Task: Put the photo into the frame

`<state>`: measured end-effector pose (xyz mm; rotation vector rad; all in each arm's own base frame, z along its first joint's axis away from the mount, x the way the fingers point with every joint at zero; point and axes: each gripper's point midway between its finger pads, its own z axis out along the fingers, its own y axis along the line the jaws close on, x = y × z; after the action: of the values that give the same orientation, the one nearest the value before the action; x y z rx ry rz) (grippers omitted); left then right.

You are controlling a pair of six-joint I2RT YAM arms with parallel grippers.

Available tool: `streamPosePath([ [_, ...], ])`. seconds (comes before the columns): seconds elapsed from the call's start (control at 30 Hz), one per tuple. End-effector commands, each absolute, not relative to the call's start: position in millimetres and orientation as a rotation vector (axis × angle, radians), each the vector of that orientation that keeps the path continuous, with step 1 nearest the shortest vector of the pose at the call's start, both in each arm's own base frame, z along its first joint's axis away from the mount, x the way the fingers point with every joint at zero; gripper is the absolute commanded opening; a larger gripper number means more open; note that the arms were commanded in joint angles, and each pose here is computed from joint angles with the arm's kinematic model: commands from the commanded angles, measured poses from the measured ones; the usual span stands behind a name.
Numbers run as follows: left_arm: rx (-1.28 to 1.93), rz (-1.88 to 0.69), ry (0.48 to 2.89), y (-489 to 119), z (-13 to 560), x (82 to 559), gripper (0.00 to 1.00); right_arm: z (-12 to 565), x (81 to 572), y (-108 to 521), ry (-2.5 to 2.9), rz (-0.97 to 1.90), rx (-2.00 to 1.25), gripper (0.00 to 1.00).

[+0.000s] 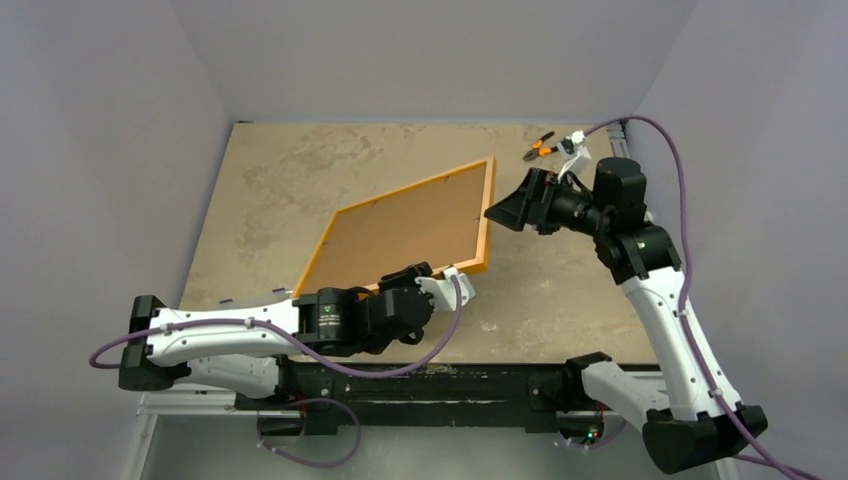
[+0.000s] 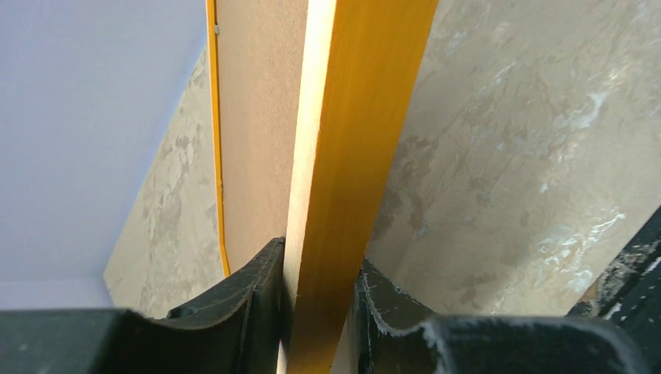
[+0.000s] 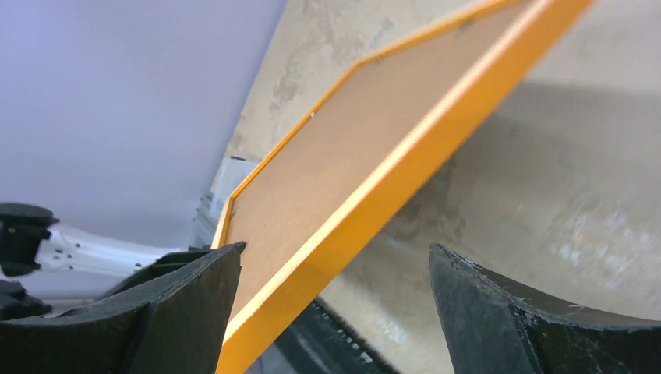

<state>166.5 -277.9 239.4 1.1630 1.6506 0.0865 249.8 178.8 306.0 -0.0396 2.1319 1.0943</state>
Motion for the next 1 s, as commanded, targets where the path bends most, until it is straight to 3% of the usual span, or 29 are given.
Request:
streamPosePath([
  [0.0,1.011,-0.363,1.634,-319.5,296.5,139.7,0.00,361.9,243.2,177.5,1.847,0.993,-0.368,0.89],
  [0.3,0.980,-0.443,1.698,-310.3,303.9,137.9,0.00,406.4,201.1,171.0,1.196,0.756,-0.705,0.86],
  [0.4,0.973,-0.495,1.724,-305.5,305.7,136.8,0.00,403.0,180.8,168.4,1.029,0.658,-0.800,0.98],
  [0.5,0.975,-0.581,1.746,-304.7,305.9,132.7,0.00,395.5,170.6,167.3,0.957,0.572,-0.892,0.98],
  [0.97,1.212,-0.799,1.723,-310.8,302.3,97.4,0.00,364.0,148.7,194.5,0.722,0.565,-1.354,0.90],
])
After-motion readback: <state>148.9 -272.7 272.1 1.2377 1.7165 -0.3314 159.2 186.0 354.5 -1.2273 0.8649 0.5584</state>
